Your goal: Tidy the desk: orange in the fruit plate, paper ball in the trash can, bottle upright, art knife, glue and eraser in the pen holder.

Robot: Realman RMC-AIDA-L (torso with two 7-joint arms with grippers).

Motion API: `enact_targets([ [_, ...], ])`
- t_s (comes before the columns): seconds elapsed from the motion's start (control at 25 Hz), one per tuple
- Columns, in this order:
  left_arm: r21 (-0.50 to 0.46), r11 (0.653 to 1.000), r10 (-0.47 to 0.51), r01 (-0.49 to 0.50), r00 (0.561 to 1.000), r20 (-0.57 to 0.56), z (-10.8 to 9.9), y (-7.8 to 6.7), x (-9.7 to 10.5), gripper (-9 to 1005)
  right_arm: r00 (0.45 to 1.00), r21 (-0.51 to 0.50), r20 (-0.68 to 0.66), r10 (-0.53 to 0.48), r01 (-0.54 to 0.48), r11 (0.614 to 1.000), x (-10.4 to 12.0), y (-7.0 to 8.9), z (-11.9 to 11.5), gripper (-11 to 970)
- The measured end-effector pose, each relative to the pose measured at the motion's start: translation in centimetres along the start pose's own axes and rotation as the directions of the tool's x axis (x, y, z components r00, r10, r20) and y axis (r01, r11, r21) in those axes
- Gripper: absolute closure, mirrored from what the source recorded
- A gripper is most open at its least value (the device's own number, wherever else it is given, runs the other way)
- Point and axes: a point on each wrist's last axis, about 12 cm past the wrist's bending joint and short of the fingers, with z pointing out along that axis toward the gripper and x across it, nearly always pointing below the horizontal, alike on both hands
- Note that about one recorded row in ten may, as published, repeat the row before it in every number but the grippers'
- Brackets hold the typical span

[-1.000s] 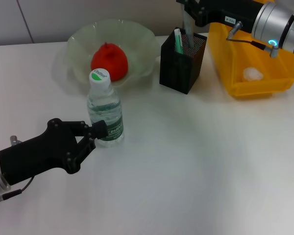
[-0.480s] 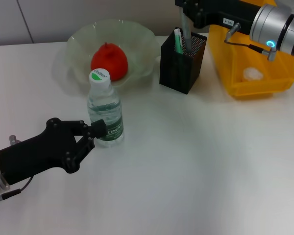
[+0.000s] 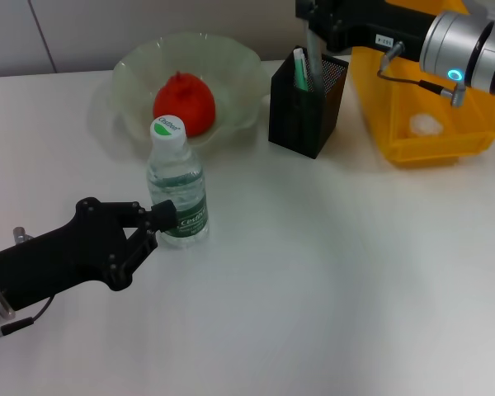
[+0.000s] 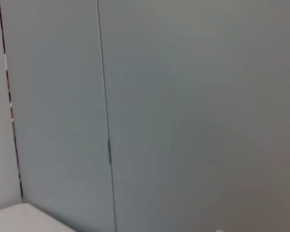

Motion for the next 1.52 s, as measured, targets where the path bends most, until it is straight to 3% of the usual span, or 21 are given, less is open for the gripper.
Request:
enact_targets([
  [0.36,0.001,1.000,0.001,-0.001,1.000,-0.001,0.0,0.0,0.0,981,0.999,-0.004,-0.033,0.032,-0.032,0.999,0.0,-0.1,0.0,806],
  [0.6,0.003,1.000,0.004,-0.004,1.000,0.000,0.0,0.0,-0.1,981,0.999,-0.001,-0.024,0.025,-0.025,1.000,-0.2,-0.3,-0.3,705],
  [0.88,0.007,1.000,0.001,-0.001,1.000,-0.002,-0.1,-0.1,0.0,982,0.999,-0.028,-0.033,0.018,-0.019,0.999,-0.9,0.4,-1.0,706],
  [1.16,0.011,1.000,0.005,-0.005,1.000,-0.003,-0.2,-0.1,-0.1,982,0.997,-0.067,-0.051,0.061,-0.064,0.996,-1.6,1.4,-2.8,707],
  [1.52,0.045,0.999,0.009,-0.010,1.000,0.007,-0.5,-0.2,-0.5,982,0.986,-0.112,-0.108,0.126,-0.138,0.984,-1.3,2.2,-6.7,708],
])
